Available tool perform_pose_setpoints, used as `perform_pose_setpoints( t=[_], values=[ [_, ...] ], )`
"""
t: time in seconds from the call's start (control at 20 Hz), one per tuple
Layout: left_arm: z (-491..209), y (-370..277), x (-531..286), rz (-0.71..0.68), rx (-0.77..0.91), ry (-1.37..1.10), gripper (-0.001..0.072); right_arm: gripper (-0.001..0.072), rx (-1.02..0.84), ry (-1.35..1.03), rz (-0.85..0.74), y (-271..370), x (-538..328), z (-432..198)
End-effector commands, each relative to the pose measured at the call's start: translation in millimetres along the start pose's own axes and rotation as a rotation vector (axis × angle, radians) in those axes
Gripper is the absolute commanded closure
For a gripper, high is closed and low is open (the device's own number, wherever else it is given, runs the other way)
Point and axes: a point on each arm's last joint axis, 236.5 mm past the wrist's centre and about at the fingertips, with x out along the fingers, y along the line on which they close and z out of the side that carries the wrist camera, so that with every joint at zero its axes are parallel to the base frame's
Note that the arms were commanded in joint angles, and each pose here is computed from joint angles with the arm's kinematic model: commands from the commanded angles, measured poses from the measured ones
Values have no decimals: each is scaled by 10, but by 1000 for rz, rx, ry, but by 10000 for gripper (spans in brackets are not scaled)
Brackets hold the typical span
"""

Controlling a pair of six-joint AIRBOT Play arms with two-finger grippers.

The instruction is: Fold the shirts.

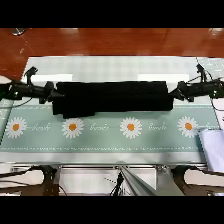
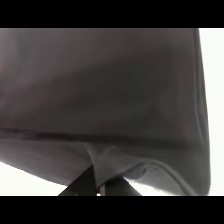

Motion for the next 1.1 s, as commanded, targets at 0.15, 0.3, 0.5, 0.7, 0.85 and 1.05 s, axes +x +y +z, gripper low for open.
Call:
perform_pose_setpoints(
  t=[0.15, 0.3, 0.5, 0.7, 0.85, 1.05],
  values=[
    [693, -26, 309, -10, -9, -3, 686, 690, 10, -42, 21, 29, 229, 684],
    [914, 15, 395, -13, -3, -11, 686, 689, 9, -33, 22, -1, 373, 800],
    [811, 103, 584, -16, -19, 59, 359, 399, 14, -44, 4, -65, 658, 883],
    [821, 238, 141, 14, -37, 82, 4, 83, 32, -58, 18, -145, 316, 979],
    [780, 476, -612, 118, 9, 26, 4, 83, 142, -92, 38, -492, -370, 999],
    [854, 481, -1115, 180, 35, -297, 3, 83, 238, -38, -25, -1035, -494, 696]
  ],
)
